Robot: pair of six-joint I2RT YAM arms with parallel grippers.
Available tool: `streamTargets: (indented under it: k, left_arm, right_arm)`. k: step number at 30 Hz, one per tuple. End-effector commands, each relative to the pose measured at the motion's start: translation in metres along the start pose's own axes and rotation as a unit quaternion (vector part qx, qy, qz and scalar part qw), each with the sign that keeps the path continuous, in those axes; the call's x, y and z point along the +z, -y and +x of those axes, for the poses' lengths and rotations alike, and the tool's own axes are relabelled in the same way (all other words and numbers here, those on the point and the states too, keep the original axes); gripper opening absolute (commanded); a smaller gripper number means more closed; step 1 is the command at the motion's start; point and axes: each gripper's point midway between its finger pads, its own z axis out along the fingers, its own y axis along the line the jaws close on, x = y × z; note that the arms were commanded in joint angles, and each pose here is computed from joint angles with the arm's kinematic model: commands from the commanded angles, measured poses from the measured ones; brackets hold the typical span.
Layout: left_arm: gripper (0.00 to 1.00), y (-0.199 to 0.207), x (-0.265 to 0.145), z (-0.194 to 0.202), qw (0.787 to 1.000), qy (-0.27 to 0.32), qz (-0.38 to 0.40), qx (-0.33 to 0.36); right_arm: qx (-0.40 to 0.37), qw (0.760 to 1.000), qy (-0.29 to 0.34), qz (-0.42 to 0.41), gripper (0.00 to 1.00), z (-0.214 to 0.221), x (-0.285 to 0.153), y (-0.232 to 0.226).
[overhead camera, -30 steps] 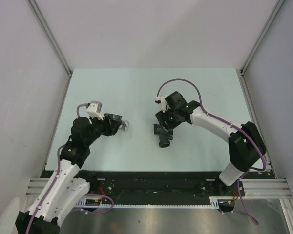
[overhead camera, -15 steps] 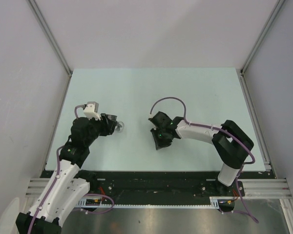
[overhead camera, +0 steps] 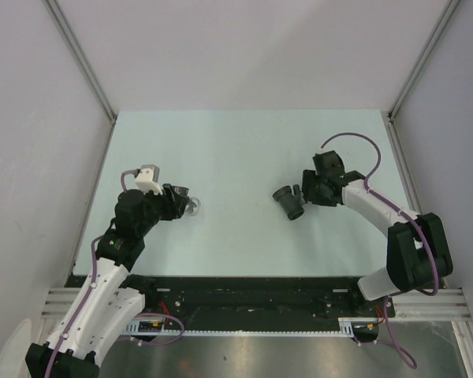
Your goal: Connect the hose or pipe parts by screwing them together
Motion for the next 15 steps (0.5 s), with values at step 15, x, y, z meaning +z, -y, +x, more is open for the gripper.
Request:
streamTargets:
  k: [15]
  left_arm:
    - [0.00, 0.011, -0.002, -0.020, 1.000, 0.023, 0.021, 0.000]
  right_arm:
    - [-0.241, 0.946, 0.115, -0.181, 0.81, -0.063, 0.004, -0.095]
